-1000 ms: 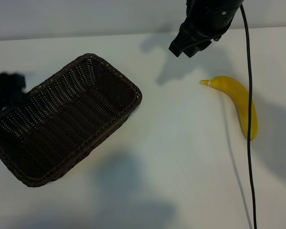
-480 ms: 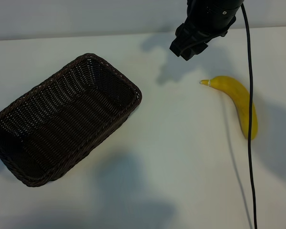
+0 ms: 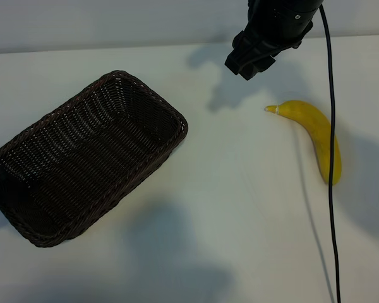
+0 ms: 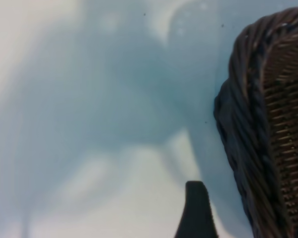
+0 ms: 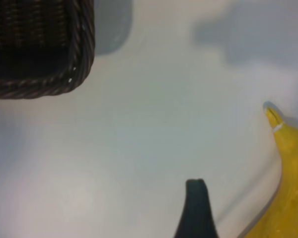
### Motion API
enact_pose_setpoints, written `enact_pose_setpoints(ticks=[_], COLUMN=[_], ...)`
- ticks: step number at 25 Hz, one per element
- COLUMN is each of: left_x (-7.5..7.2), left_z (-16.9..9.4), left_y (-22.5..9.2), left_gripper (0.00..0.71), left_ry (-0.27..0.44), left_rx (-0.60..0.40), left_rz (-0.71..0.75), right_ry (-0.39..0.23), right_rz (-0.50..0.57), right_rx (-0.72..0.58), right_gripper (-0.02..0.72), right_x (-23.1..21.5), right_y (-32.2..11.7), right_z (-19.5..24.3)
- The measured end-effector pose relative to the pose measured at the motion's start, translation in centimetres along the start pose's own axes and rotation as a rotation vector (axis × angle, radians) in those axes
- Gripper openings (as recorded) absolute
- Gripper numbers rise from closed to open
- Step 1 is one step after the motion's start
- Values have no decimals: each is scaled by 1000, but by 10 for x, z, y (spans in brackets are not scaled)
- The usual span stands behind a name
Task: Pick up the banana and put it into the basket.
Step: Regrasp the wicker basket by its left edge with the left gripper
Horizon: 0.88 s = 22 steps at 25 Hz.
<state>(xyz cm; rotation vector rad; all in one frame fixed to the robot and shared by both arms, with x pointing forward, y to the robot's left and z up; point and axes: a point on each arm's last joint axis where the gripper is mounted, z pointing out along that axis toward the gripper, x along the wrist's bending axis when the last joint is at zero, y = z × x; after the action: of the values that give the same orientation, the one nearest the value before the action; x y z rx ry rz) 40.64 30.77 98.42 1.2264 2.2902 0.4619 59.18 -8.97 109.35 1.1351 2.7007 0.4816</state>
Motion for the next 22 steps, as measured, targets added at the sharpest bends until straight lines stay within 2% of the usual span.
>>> enact_pose_setpoints(ticks=[13, 22], left_x=[-7, -6], left_z=[52, 73], left_y=[-2, -6], left_gripper=[564, 564], left_ry=[20, 40], left_rx=[99, 146], left_rz=[-46, -60], right_ry=[0, 0], right_rz=[0, 2], right_rx=[0, 0], right_gripper=[555, 555], right_x=[0, 0], right_y=[0, 0], right_z=[0, 0])
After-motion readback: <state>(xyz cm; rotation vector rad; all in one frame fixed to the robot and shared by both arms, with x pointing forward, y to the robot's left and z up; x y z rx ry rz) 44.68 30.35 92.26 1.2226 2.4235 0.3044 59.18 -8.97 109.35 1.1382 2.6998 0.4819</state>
